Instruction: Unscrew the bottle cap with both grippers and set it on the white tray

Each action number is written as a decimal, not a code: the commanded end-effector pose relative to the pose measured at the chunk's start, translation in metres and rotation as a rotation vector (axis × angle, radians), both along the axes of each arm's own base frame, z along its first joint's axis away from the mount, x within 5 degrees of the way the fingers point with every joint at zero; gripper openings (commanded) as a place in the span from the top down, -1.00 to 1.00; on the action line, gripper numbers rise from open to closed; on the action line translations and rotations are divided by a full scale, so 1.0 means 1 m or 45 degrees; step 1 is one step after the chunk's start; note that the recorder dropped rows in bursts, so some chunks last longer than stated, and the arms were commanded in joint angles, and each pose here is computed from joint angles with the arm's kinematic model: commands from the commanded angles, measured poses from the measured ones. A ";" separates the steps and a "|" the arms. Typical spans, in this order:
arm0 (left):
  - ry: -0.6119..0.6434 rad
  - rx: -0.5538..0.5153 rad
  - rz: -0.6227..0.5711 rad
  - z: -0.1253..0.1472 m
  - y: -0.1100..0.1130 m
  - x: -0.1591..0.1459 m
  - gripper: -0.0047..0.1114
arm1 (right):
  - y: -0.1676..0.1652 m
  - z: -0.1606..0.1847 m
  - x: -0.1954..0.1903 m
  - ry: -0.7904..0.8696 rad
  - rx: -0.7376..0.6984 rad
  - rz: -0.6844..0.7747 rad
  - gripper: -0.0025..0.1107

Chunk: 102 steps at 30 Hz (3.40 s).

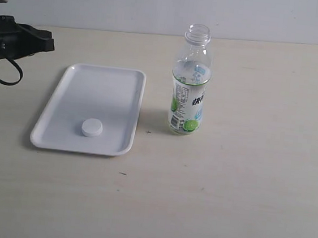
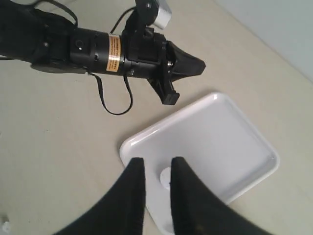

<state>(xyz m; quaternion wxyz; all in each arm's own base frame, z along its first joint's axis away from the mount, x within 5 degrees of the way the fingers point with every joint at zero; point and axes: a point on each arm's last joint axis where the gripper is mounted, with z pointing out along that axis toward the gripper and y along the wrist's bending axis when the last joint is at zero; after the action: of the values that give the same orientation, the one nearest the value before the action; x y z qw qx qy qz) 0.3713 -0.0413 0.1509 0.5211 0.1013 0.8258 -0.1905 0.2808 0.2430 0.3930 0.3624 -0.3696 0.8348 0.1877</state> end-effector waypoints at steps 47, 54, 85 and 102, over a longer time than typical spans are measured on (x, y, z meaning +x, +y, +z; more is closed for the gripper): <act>-0.268 0.054 -0.100 0.057 -0.051 -0.139 0.92 | -0.175 -0.110 -0.134 -0.683 0.509 -0.684 0.96; -0.335 0.185 -0.147 0.057 -0.051 -0.139 0.92 | -0.175 -0.110 -0.134 -0.683 0.509 -0.684 0.96; -0.200 -0.133 0.260 0.117 0.004 -0.239 0.92 | -0.175 -0.110 -0.134 -0.688 0.511 -0.687 0.96; -0.190 -0.096 0.328 0.067 0.022 -0.285 0.92 | -0.175 -0.110 -0.134 -0.688 0.511 -0.687 0.96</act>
<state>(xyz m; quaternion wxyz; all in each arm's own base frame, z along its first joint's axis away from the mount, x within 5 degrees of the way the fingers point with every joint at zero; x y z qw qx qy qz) 0.0879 -0.0201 0.2277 0.6147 -0.0110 0.7744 -0.1497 0.1466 0.0698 0.2823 0.6629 -0.0981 0.7275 0.1475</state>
